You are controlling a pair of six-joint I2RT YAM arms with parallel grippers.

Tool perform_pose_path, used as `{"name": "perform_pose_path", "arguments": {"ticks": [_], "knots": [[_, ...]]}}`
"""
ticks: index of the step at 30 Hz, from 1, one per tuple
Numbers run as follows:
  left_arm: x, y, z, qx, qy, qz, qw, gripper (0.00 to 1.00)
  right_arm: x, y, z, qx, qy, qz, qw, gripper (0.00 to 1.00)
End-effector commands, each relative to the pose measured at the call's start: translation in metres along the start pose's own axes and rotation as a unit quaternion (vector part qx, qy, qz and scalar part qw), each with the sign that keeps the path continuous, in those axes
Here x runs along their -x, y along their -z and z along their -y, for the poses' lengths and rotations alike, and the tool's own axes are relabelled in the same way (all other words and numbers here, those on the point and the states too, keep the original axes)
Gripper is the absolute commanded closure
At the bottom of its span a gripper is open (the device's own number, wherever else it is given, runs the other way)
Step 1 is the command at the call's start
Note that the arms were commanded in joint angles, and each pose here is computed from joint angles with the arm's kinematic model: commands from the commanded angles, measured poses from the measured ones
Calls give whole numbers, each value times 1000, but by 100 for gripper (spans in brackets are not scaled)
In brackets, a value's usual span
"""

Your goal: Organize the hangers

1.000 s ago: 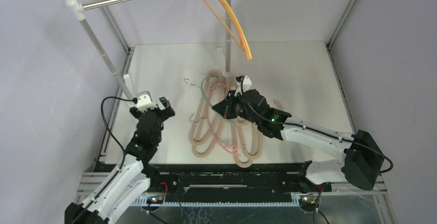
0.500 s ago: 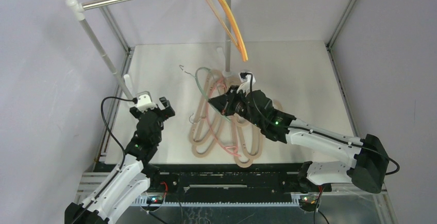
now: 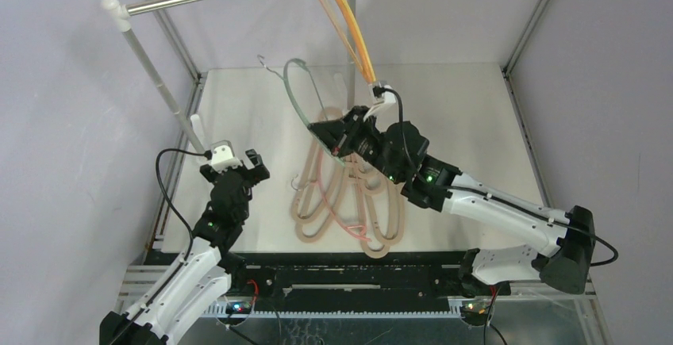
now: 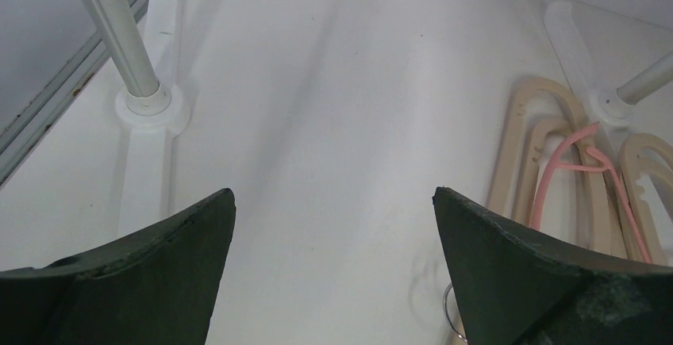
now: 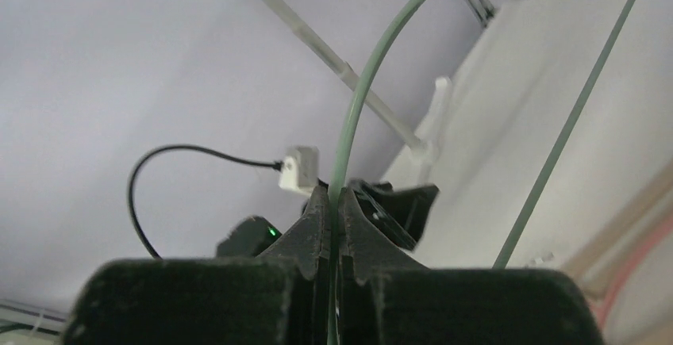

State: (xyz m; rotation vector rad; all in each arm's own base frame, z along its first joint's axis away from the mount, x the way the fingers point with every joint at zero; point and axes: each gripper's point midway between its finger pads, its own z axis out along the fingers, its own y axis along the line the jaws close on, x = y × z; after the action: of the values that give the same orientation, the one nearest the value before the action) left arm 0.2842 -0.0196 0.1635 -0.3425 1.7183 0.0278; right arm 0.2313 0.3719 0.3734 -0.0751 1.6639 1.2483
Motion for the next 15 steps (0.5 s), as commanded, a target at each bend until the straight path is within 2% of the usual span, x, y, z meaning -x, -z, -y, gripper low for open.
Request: {"name": "perform_pose_path", "arguments": {"ticks": [1, 6, 15], "knots": [[6, 0, 4, -8, 15, 13, 1000, 0, 57, -8, -51, 62, 12, 76, 995, 100], [6, 0, 4, -7, 14, 14, 1000, 1, 84, -16, -78, 90, 15, 102, 991, 100], [8, 0, 3, -4, 11, 16, 1000, 1, 97, -30, -92, 115, 6, 118, 986, 100]]}}
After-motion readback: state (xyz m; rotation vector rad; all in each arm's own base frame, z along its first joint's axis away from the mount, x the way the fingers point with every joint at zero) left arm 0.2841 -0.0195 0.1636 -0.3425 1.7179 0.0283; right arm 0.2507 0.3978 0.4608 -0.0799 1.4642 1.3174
